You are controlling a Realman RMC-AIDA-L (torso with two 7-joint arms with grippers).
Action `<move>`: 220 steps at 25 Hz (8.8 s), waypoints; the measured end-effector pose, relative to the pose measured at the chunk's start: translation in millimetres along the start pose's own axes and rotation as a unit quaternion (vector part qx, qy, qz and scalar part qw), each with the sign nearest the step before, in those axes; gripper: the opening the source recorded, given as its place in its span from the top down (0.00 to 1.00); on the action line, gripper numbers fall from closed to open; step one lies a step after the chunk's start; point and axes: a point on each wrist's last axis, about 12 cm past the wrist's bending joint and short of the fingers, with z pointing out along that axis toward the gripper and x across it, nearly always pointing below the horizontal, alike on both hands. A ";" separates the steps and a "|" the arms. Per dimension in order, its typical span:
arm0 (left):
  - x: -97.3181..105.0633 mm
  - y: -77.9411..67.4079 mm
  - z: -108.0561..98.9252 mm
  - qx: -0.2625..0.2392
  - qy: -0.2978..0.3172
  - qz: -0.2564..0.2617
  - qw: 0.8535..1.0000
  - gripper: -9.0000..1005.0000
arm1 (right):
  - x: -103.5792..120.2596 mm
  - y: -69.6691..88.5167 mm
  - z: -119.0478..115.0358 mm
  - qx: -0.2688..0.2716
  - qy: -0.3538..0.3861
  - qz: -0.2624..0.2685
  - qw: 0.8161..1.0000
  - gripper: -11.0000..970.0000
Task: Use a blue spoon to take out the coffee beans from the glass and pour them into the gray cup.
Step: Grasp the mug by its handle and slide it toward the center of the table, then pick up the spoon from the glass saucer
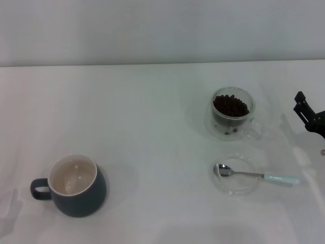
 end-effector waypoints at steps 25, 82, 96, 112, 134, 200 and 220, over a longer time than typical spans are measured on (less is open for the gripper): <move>-0.2 -1.8 1.0 0.005 -0.001 -0.005 1.000 0.12 | -5.8 2.9 2.1 -0.007 -0.023 0.005 1.000 0.12; 6.8 1.2 25.9 0.152 0.083 0.108 0.979 0.21 | -6.2 5.3 -1.5 -0.009 -0.031 0.012 0.999 0.12; 8.9 -10.6 40.8 0.179 0.087 0.129 0.972 0.54 | -5.5 7.1 -1.9 -0.010 -0.029 0.015 0.999 0.12; 10.0 -31.2 55.5 0.211 0.075 0.147 0.963 0.87 | -5.7 7.3 -1.5 -0.010 -0.030 0.015 0.999 0.12; 15.3 -75.3 99.8 0.279 0.112 0.162 0.940 0.85 | -5.4 7.4 -0.8 -0.011 -0.027 0.015 0.999 0.12; -47.7 29.8 95.0 -0.002 -0.078 0.092 0.993 0.14 | 19.7 27.4 -126.8 0.115 -0.057 0.392 0.911 0.17; -65.1 37.4 120.5 0.028 -0.082 0.092 0.992 0.14 | 21.6 91.6 -126.5 0.088 0.019 0.400 0.912 0.18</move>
